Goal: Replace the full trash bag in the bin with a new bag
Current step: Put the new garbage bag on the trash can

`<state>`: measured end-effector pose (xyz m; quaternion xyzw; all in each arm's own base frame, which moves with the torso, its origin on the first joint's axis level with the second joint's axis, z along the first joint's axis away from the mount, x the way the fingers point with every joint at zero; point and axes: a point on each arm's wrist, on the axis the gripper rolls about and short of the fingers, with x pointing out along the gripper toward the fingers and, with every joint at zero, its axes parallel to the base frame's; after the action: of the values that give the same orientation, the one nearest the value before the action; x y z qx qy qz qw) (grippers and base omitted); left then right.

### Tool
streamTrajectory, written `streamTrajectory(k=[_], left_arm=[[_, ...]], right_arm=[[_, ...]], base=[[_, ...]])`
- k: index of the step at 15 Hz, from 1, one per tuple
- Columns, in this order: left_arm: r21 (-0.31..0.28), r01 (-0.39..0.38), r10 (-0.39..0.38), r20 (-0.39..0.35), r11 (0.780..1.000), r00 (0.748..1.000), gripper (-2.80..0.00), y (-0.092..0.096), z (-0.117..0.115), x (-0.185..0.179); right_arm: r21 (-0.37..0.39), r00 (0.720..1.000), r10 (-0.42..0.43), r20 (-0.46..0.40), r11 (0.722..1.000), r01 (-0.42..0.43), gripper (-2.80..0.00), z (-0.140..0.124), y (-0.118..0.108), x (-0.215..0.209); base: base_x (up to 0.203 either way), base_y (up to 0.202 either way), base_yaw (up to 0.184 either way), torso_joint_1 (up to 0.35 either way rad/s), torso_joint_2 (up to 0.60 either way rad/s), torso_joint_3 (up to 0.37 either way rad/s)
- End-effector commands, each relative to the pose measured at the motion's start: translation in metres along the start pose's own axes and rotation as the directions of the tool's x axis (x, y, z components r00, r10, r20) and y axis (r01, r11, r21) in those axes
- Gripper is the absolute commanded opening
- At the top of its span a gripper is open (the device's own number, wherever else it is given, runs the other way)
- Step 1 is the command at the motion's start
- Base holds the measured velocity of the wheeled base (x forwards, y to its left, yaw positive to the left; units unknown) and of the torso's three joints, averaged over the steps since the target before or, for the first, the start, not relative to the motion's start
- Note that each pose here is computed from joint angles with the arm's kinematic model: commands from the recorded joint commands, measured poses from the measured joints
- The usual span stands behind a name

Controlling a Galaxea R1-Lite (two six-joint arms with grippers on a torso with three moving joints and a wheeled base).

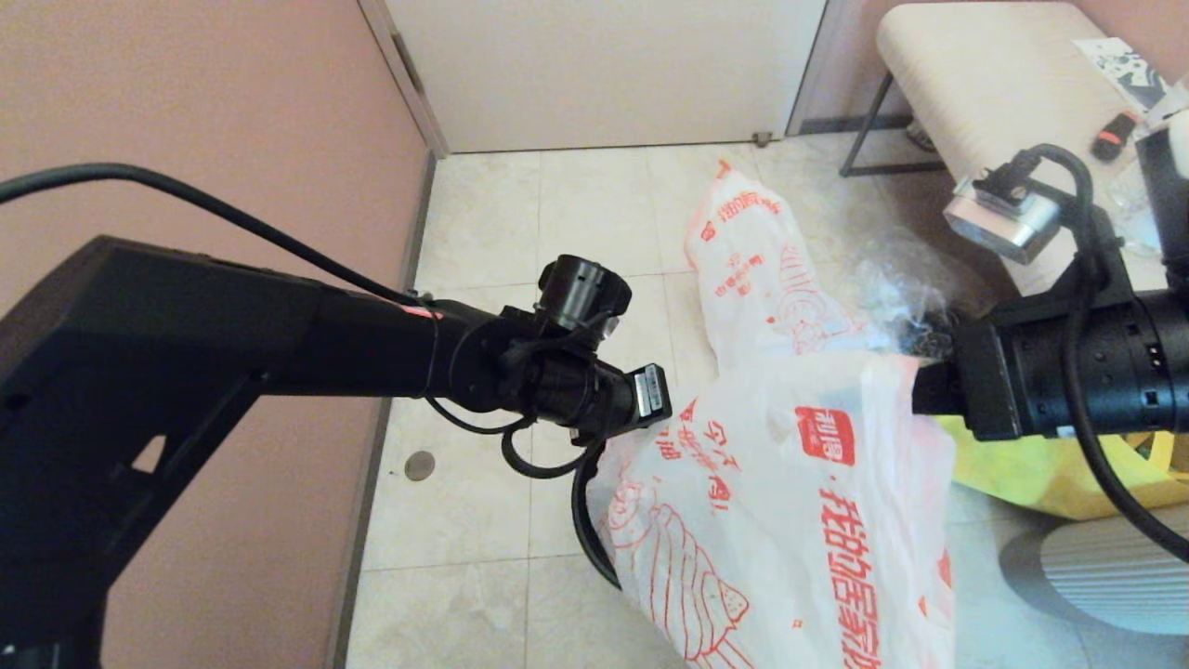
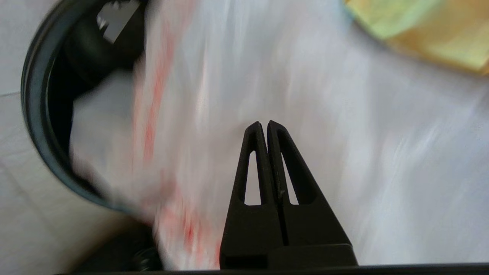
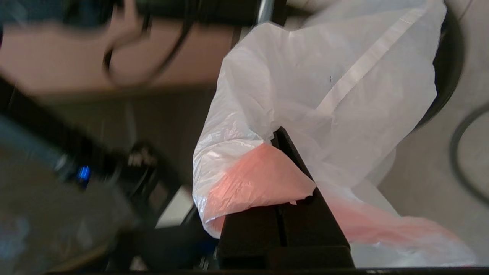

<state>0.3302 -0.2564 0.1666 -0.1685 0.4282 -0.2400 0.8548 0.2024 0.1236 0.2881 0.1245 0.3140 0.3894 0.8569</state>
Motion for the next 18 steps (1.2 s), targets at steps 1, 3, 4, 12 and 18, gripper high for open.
streamTrajectory(k=[1,3,4,12,18], left_arm=[[0.011,-0.018,0.019,-0.036,1.000,0.999,-2.80,0.004,-0.009,0.007],[0.023,-0.036,0.038,-0.075,0.999,0.996,-2.80,0.007,-0.018,0.022],[0.026,-0.047,0.049,-0.094,0.999,0.994,-2.80,0.009,-0.023,0.032],[0.082,-0.138,0.150,-0.172,0.987,0.974,-2.80,0.026,-0.043,0.106],[0.124,-0.211,0.233,-0.204,0.970,0.951,-2.80,0.047,-0.058,0.136]], right_arm=[[0.030,1.000,-0.028,-0.010,0.999,0.029,-2.80,0.005,-0.016,0.019],[0.049,0.999,-0.041,0.008,0.998,0.041,-2.80,0.010,-0.025,0.028],[0.060,0.999,-0.043,0.006,0.997,0.043,-2.80,0.010,-0.028,0.033],[0.093,0.998,-0.046,0.035,0.995,0.042,-2.80,0.016,-0.040,0.049],[0.098,0.998,-0.051,0.030,0.994,0.048,-2.80,0.018,-0.046,0.057]], base=[[0.000,0.000,0.000,0.000,0.00,0.000],[0.000,0.000,0.000,0.000,0.00,0.000],[0.000,0.000,0.000,0.000,0.00,0.000],[0.000,0.000,0.000,0.000,0.00,0.000],[0.000,0.000,0.000,0.000,0.00,0.000]])
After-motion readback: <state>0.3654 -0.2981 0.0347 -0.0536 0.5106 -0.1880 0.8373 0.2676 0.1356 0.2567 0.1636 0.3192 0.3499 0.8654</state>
